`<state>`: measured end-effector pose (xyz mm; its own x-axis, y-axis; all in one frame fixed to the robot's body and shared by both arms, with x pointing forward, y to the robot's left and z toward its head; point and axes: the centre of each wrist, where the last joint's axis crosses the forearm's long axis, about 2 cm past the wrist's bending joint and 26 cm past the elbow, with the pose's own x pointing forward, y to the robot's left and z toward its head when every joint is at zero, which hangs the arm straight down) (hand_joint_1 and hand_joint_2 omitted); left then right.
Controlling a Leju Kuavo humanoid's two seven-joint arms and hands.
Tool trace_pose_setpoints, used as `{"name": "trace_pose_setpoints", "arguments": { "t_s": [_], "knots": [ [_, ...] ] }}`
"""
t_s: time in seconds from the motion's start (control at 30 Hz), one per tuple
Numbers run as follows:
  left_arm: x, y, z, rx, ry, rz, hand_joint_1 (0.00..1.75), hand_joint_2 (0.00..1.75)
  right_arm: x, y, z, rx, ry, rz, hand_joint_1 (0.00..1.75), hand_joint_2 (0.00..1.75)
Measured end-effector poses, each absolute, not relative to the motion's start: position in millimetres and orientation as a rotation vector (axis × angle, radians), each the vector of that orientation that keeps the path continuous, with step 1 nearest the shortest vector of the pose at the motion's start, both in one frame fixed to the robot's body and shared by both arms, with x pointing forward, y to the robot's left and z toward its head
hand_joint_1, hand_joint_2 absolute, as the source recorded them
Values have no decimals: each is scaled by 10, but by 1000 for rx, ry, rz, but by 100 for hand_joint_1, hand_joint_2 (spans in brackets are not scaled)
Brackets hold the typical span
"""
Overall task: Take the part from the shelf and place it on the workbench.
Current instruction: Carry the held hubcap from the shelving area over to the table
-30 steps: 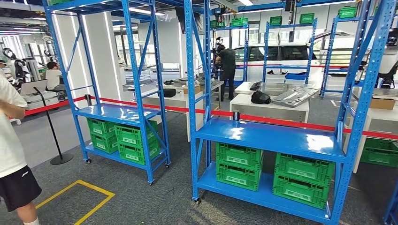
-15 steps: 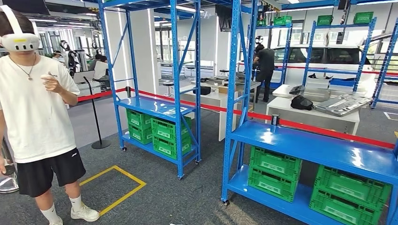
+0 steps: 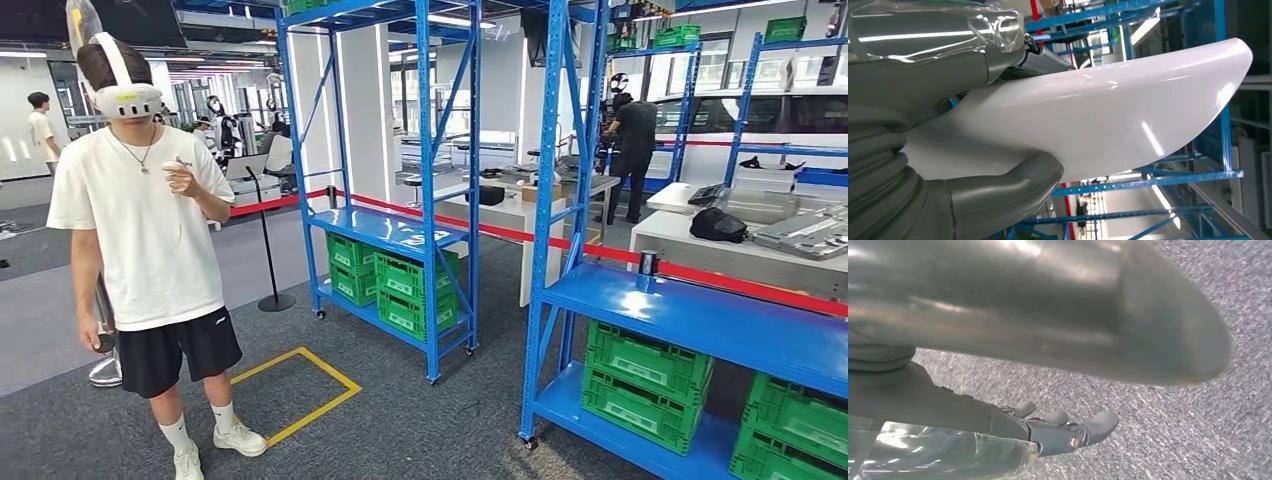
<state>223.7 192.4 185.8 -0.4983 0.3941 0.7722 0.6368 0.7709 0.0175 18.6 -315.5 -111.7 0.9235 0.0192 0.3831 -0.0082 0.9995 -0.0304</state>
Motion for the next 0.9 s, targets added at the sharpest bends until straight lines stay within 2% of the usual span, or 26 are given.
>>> {"name": "trace_pose_setpoints", "arguments": {
  "t_s": [0.9],
  "knots": [
    [2243,1928,1861,-756,-2167,-377,175,175,229,-3139,-1116,-20,-394,23,0,0]
  ]
}}
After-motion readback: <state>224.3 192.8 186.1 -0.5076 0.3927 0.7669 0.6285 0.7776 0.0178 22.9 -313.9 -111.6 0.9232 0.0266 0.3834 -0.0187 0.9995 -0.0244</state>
